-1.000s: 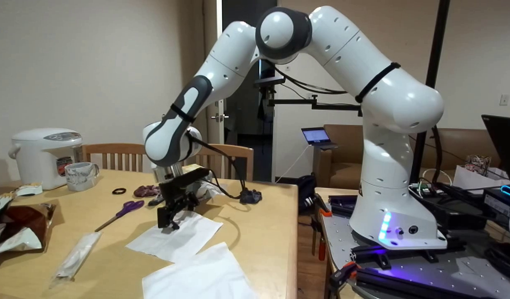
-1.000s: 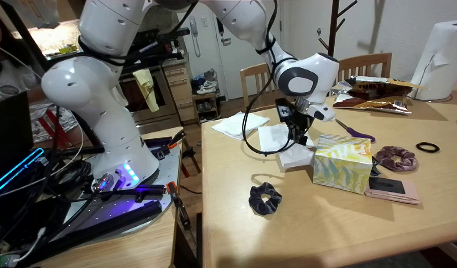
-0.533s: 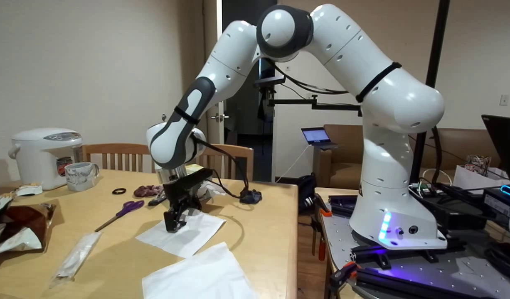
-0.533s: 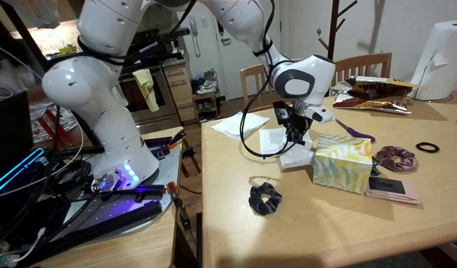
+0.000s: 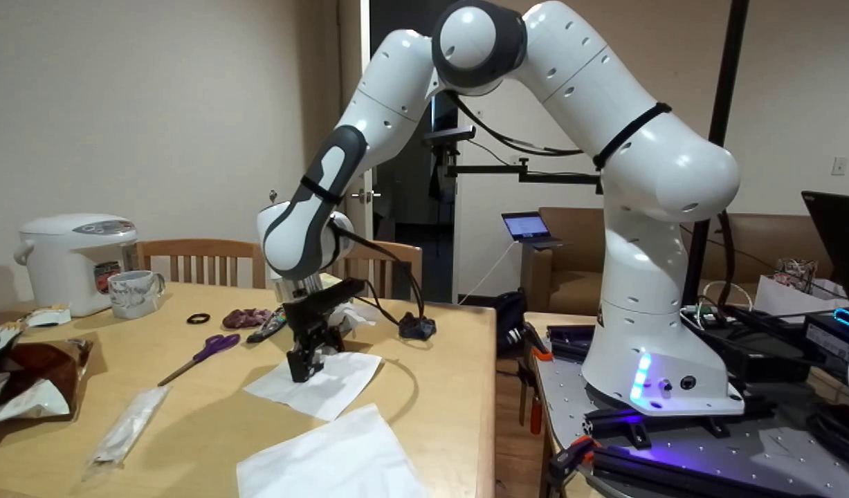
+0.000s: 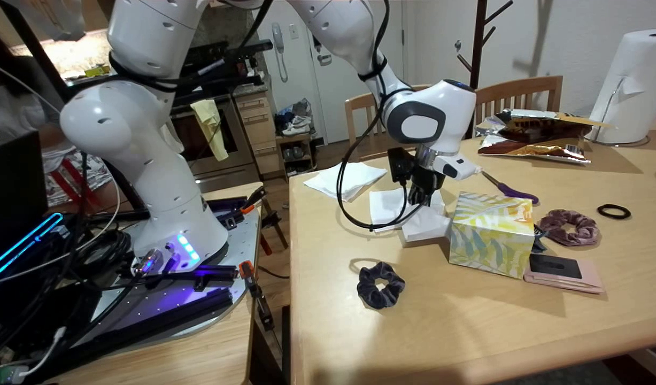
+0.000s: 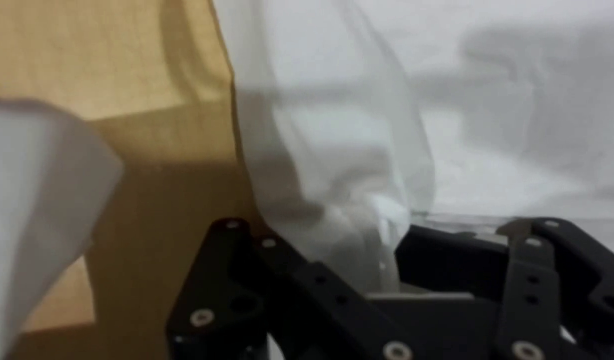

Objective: Use a paper towel to wipe the table

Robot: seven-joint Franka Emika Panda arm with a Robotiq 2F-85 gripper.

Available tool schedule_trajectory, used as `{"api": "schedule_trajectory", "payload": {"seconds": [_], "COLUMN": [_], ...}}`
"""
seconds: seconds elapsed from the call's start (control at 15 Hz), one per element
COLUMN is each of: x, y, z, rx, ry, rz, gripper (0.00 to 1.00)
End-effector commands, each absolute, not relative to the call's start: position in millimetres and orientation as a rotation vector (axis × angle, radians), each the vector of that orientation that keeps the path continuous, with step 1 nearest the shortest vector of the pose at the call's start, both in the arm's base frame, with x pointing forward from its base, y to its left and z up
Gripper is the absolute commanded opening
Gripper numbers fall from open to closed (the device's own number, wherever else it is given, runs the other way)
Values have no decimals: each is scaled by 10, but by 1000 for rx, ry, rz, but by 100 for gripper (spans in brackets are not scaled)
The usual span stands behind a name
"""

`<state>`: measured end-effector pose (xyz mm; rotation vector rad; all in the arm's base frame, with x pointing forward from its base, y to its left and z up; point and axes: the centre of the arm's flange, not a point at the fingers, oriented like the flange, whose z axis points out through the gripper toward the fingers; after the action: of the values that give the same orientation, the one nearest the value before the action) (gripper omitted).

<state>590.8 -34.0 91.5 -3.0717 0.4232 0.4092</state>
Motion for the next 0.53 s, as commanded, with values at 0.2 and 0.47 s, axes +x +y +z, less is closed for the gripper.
{"api": "schedule_trajectory", "payload": {"seconds": [0.2, 0.47], "x": [5289, 5003], "y": [-550, -605], "z": [553, 581], "rx": [-3032, -2970], "ry": [541, 616], "rz": [522, 516], "gripper": [0, 0]}}
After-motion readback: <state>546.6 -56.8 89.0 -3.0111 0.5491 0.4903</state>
